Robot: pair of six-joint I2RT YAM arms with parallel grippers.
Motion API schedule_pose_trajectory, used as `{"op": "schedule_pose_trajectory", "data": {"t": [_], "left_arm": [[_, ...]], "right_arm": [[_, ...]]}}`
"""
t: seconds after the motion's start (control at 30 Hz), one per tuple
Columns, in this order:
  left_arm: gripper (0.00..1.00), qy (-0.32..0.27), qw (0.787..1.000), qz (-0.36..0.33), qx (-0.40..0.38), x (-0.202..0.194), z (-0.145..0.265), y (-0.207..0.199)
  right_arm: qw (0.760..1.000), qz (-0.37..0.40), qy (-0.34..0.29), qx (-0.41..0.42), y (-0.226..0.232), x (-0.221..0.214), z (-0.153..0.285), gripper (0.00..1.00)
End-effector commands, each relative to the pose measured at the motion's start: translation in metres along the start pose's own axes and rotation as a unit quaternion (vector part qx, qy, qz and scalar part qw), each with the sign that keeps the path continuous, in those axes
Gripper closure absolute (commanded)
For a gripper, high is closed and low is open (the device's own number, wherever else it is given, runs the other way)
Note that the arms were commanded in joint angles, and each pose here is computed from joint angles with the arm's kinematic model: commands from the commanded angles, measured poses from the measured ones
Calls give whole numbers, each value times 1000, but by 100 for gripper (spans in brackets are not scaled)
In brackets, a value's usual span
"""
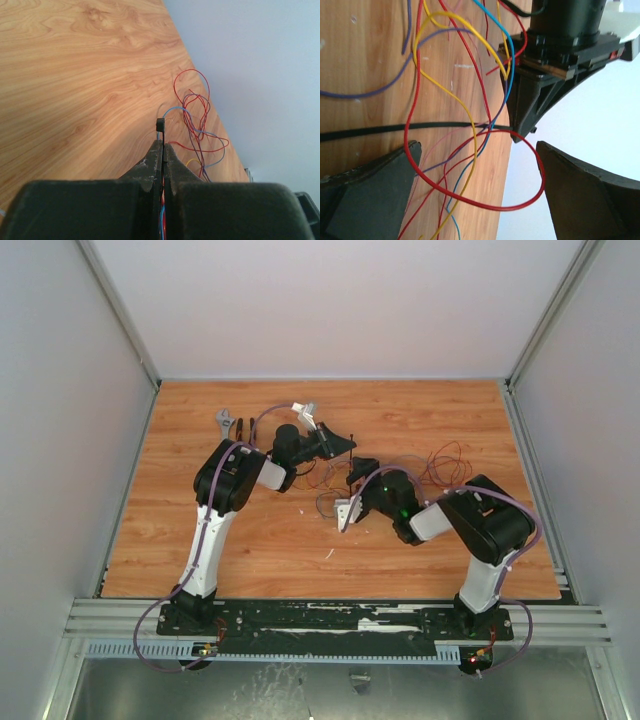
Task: Zip-tie the wires
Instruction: Tie the cable at the center of the board.
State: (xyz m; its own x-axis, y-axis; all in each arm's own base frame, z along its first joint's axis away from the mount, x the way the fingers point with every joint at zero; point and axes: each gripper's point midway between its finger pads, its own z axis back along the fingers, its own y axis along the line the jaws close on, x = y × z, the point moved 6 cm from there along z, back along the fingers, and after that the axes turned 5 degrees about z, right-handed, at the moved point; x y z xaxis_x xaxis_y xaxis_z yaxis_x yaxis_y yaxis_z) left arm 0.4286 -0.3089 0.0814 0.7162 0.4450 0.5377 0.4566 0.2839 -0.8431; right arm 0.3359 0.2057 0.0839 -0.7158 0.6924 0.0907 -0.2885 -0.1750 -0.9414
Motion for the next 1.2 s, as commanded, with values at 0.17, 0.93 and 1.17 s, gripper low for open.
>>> {"op": "schedule_pose_trajectory", "data": {"t": [0.17, 0.93, 1.17], "left_arm": [[100, -8, 999, -18, -27, 10, -6, -16], [100, -7, 999, -15, -27, 9, -7, -15], [100, -7, 1000, -13, -26, 9, -7, -14]], "right_arm": [[999, 15, -49, 18, 12, 26, -12, 1], [997, 19, -53, 53, 30, 45, -10, 8], [995, 4, -71, 65, 27, 50, -16, 25]]}}
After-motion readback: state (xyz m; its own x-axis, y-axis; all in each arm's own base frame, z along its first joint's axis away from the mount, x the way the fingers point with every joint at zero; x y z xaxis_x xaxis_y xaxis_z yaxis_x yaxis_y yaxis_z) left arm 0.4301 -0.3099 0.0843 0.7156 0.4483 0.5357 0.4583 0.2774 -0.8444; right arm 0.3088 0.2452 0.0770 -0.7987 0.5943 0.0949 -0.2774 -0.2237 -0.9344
